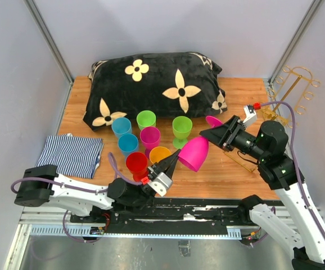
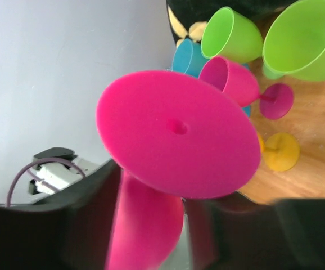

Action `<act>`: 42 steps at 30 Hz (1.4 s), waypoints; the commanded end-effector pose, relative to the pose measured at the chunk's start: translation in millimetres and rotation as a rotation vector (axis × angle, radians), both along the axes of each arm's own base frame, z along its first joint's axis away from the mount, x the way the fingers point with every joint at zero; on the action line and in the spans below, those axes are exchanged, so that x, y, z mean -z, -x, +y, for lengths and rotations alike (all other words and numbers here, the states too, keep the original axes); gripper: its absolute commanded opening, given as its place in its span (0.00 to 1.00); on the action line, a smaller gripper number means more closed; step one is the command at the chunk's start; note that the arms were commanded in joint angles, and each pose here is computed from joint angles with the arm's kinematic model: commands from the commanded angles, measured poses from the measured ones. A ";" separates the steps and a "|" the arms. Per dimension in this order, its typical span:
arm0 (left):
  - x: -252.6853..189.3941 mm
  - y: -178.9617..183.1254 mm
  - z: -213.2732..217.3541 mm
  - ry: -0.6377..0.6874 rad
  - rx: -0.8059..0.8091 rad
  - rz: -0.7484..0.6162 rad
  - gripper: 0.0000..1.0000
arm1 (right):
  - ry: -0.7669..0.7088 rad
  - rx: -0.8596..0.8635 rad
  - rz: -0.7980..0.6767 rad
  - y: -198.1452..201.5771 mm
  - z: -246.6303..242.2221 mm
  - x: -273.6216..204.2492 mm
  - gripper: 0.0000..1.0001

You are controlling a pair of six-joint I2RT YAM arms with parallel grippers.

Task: Take the wine glass off the wine glass rack
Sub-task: Place the wine glass at the center of the board.

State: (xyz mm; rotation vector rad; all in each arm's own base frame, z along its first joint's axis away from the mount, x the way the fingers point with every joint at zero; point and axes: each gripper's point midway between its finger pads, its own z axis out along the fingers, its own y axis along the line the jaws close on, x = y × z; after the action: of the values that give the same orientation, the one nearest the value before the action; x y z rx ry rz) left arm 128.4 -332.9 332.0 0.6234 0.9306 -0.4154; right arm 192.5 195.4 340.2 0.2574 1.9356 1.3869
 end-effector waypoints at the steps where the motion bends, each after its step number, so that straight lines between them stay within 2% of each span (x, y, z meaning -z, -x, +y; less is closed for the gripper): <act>1: -33.0 5.4 1.8 0.100 0.073 0.100 0.01 | 0.060 -0.076 -0.032 15.8 5.9 6.1 0.56; 3: -36.7 4.0 4.3 0.090 0.079 0.176 0.01 | 0.130 -0.052 -0.060 16.4 -2.5 6.7 0.64; 9: -36.2 0.2 19.6 0.006 0.052 0.392 0.01 | 0.355 0.093 -0.123 15.9 -43.2 13.4 0.75; 14: -44.4 3.3 20.8 -0.034 0.051 0.514 0.00 | 0.436 0.109 -0.164 21.0 -56.4 25.7 0.83; 21: -34.7 8.4 0.2 -0.178 0.038 0.616 0.00 | 0.469 0.102 -0.224 26.3 -61.4 13.5 0.84; 25: -6.7 -2.0 -1.9 -0.277 0.017 0.740 0.01 | 0.483 0.100 -0.339 35.3 -66.9 -14.2 0.84; 32: 18.2 -16.5 -8.1 -0.326 0.064 0.853 0.01 | 0.495 0.176 -0.434 47.6 -85.4 -28.1 0.83; 39: 63.3 -20.3 -40.8 -0.587 0.131 1.036 0.00 | 0.533 0.265 -0.453 51.5 -105.6 -42.7 0.81; 42: 87.1 -29.1 -45.4 -0.669 0.105 1.091 0.01 | 0.570 0.268 -0.485 55.2 -111.2 -53.9 0.82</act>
State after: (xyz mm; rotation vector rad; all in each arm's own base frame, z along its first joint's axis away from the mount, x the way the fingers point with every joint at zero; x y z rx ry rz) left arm 165.6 -379.5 277.6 0.9495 1.9852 -0.5521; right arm 142.4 96.6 376.2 -0.0541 1.7574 0.6855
